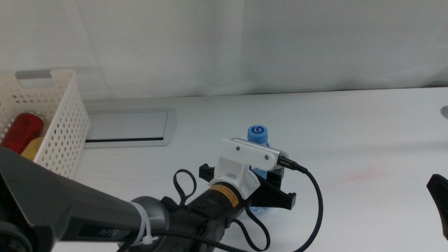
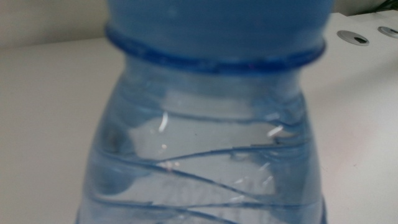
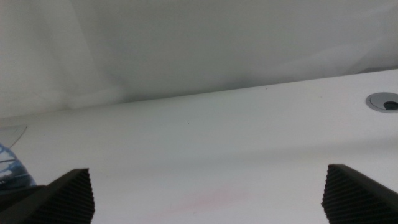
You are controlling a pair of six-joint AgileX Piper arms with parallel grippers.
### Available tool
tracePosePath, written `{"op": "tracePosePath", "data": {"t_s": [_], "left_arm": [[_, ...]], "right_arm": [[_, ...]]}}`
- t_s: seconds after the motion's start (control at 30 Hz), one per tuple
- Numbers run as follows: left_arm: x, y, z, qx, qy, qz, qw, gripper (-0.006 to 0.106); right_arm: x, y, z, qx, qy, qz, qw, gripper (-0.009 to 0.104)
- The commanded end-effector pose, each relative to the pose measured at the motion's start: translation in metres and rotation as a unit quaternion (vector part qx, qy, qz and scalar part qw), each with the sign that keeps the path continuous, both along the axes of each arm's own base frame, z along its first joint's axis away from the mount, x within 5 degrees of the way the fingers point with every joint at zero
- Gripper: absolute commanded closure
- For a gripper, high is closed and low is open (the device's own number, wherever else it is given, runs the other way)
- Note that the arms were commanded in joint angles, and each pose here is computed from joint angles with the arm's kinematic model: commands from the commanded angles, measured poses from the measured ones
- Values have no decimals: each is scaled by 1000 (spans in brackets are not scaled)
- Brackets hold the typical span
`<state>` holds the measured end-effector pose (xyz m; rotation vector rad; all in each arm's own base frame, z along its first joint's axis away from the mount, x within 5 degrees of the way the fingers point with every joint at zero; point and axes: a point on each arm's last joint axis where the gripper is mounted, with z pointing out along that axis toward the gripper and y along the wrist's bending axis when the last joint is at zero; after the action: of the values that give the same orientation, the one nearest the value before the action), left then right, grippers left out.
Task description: Use arms to grab the bottles and put them into the dustbin to the left of the table.
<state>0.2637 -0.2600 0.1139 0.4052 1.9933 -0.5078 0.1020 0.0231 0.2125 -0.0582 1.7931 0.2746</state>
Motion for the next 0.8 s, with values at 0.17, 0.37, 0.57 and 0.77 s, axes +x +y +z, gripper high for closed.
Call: {"op": "tracePosePath", "data": {"t_s": [0.17, 0.37, 0.57, 0.77], "left_arm": [[11, -11, 31, 13, -31, -21, 999, 103], [26, 4, 73, -3, -56, -4, 998, 103], [39, 47, 124, -5, -79, 31, 996, 103], [35, 100, 176, 7, -94, 61, 994, 103]], "right_arm": [[1, 0, 4, 1, -32, -1, 999, -6], [1, 0, 5, 2, -37, -1, 999, -6], [1, 0, 5, 2, -37, -1, 999, -6], [1, 0, 5, 2, -36, -1, 999, -6]]}}
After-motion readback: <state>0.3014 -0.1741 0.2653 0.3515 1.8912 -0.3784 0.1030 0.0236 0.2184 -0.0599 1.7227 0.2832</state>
